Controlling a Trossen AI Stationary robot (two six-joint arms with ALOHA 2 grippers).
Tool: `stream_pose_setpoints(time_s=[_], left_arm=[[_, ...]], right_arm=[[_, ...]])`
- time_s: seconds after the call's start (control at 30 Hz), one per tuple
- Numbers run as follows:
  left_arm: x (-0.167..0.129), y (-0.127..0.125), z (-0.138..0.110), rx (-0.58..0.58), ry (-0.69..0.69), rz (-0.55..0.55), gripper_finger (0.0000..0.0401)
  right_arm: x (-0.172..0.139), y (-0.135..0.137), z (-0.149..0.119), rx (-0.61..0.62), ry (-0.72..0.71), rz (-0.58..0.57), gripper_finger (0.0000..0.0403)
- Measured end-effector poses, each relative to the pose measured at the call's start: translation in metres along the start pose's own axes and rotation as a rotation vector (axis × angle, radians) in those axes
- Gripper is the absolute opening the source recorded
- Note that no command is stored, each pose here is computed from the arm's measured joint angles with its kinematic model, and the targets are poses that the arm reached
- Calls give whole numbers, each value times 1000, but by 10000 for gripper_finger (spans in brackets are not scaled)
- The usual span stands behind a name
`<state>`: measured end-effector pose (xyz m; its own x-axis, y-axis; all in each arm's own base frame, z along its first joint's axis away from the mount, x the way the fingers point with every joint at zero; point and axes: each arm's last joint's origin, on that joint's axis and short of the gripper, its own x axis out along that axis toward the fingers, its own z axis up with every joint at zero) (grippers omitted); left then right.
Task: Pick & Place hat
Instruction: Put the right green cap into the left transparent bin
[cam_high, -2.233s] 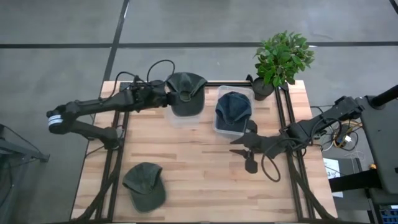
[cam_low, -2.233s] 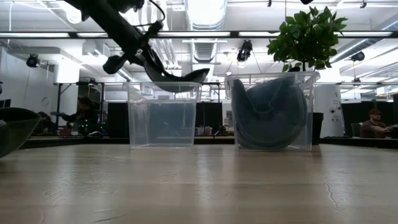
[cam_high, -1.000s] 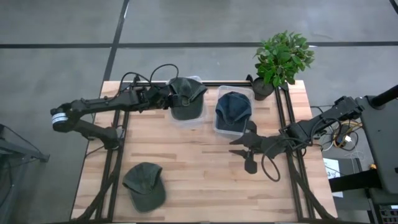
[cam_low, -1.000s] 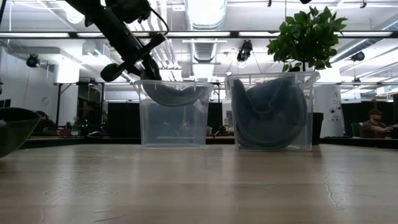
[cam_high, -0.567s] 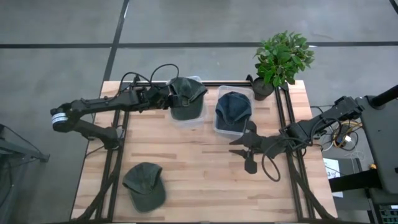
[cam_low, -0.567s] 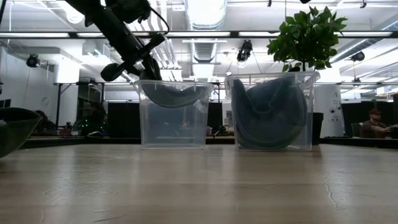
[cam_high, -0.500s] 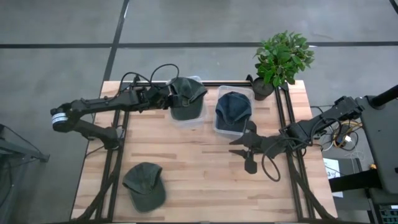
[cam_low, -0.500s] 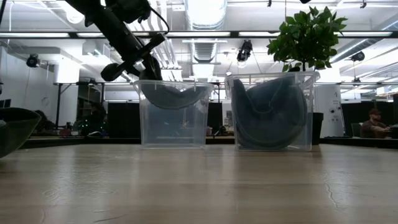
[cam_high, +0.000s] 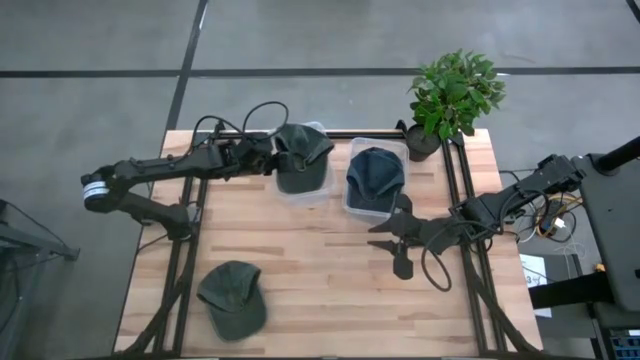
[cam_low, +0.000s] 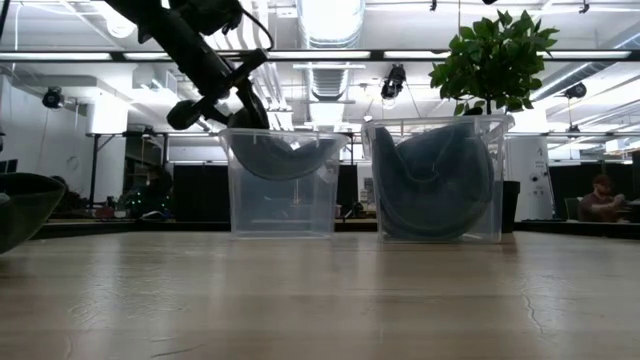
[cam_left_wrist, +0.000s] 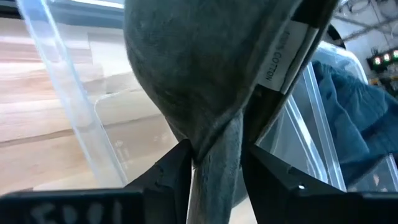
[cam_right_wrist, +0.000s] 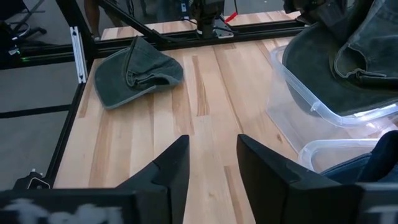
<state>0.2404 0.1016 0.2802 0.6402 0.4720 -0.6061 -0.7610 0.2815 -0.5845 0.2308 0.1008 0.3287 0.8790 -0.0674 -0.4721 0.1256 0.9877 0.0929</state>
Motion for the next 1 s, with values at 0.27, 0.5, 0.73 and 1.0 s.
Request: stream_pose_setpoints(time_s=[0.27, 0.5, 0.73, 1.0], left_arm=[[-4, 0, 1, 48, 0, -15, 131], [-10, -1, 3, 89, -13, -31, 131], [-19, 3, 4, 122, -9, -13, 131], [-36, 5, 8, 130, -34, -39, 131]], right_arm=[[0, 0, 0, 2, -1, 0, 122], [0, 0, 0, 1, -1, 1, 131], [0, 0, 0, 1, -1, 1, 133], [0, 0, 0, 1, -1, 1, 123]])
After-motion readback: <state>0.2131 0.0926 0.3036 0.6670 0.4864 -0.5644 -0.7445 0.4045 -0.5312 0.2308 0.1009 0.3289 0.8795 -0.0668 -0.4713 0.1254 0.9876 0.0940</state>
